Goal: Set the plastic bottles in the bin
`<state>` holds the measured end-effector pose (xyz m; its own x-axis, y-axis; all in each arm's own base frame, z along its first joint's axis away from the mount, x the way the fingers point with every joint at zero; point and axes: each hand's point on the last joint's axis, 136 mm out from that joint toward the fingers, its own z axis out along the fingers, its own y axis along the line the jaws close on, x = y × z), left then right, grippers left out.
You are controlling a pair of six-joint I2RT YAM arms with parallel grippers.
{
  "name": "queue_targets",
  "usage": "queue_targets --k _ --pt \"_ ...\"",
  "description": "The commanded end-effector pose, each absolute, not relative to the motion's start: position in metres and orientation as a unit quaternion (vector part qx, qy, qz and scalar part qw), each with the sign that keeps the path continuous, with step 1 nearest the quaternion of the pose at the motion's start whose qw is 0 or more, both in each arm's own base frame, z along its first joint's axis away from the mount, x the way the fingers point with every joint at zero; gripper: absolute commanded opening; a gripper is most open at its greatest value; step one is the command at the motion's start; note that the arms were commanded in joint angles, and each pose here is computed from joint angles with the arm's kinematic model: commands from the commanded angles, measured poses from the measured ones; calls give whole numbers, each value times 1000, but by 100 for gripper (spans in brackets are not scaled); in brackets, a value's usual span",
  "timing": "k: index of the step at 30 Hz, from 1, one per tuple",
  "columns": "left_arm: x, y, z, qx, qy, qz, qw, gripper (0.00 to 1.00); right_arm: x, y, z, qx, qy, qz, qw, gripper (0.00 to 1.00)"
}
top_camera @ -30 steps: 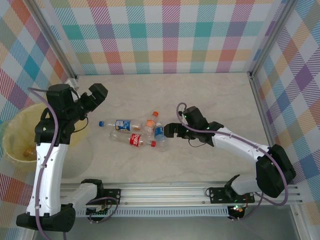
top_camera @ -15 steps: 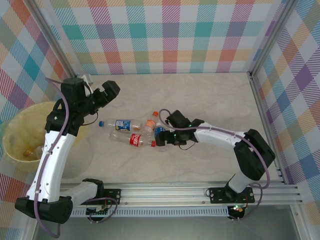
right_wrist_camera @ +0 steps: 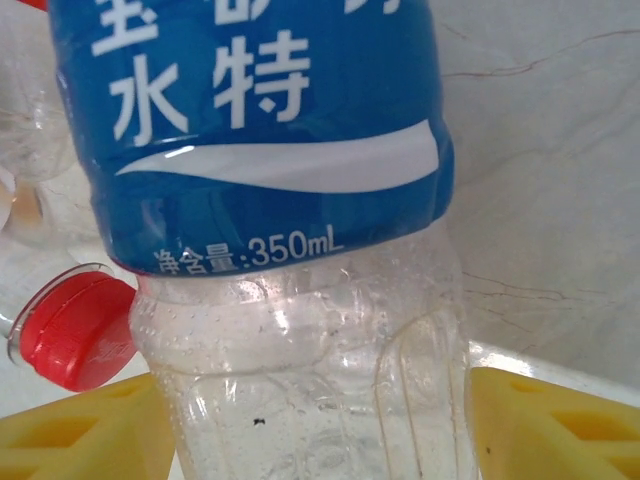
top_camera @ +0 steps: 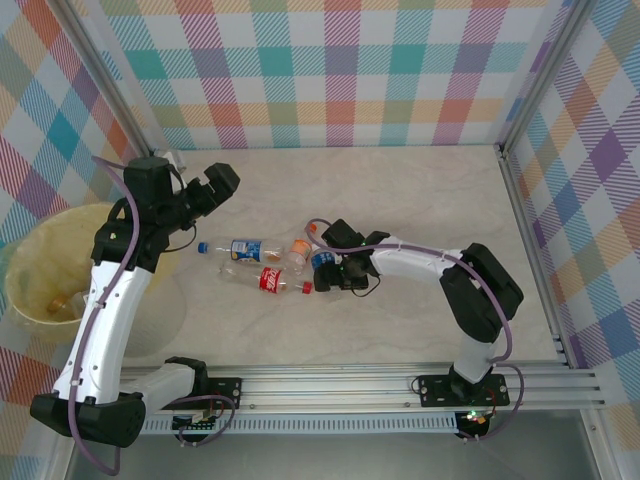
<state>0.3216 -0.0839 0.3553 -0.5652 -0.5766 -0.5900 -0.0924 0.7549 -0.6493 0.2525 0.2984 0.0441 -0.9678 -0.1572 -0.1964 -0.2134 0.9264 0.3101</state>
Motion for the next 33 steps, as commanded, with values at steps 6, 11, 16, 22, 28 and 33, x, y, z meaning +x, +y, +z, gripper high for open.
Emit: queue_targets --k 6,11,16,22,28,33 --pt "322 -89 348 -189 843 -288 413 100 255 300 32 -99 981 149 78 71" --pt "324 -96 342 -188 843 -303 404 100 256 299 26 -103 982 140 74 76" --pt "326 -109 336 -180 848 -311 390 100 258 299 24 -102 983 135 74 72" --pt "330 -141 321 -165 853 -334 364 100 266 288 42 -88 978 139 129 62" --pt "334 -189 294 -145 868 -350 322 100 277 289 89 -74 940 240 231 53" --pt "339 -219 277 -122 875 -365 293 100 280 288 122 -89 908 297 280 52"
